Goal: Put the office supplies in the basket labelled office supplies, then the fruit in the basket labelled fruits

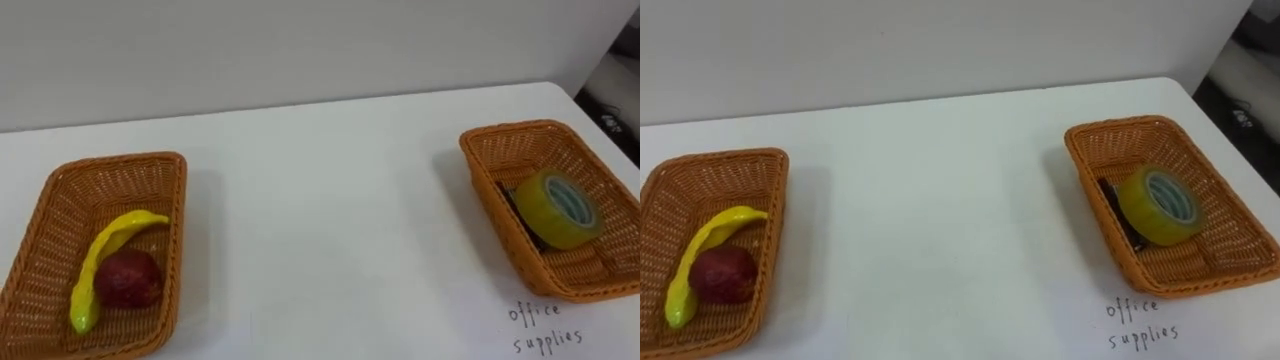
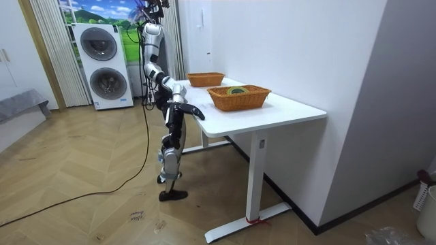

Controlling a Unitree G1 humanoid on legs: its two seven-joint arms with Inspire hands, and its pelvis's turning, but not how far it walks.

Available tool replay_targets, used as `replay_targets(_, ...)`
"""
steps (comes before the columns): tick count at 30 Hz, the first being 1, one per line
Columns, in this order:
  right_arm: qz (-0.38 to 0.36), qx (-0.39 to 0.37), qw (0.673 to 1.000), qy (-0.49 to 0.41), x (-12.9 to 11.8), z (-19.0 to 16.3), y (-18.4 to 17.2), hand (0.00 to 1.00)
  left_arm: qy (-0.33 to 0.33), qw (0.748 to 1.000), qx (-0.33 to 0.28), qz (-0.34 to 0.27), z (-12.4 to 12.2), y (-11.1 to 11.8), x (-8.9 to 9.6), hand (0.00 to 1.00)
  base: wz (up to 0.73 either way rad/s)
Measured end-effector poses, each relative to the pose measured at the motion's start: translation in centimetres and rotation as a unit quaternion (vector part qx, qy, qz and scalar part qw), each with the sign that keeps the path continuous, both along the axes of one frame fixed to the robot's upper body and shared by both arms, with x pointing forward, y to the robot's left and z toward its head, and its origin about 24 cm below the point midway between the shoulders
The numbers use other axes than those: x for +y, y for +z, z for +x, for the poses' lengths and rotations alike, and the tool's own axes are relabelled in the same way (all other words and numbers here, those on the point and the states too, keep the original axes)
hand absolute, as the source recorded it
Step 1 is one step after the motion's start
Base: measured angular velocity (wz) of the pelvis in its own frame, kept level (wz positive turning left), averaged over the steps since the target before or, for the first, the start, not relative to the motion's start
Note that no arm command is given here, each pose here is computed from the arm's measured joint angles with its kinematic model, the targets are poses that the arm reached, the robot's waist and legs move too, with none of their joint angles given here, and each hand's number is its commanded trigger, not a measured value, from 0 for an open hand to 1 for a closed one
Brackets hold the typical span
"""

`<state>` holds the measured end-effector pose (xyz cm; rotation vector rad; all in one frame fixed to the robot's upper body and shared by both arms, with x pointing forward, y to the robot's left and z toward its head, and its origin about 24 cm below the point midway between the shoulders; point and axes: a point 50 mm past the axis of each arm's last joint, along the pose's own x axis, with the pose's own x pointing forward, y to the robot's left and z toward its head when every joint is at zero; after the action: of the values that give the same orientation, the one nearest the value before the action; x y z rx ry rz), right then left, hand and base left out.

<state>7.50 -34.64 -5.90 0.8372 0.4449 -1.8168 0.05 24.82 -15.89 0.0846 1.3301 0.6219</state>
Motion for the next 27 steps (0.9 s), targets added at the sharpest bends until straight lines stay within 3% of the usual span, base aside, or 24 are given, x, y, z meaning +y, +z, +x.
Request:
replay_targets(13, -0.026, 0.058, 0.998, 0.016, 0.9, -2.5, -2.2, 0.0, -0.011, 1.0, -0.009, 0.001, 0.5, 0.0, -0.1, 0.0, 0.03)
replay_targets(19, 0.023, -0.036, 0.999, -0.024, 1.7, -1.9, -2.8, 0.0, -0.055, 0.998, -0.011, -0.001, 1.6, 0.0, -0.2, 0.0, -0.11)
replay_targets(27, 0.076, -0.142, 0.984, -0.071, 3.0, -1.4, -3.6, 0.0, -0.065, 0.998, -0.013, 0.005, 2.5, 0.1, 0.3, 0.0, -0.16)
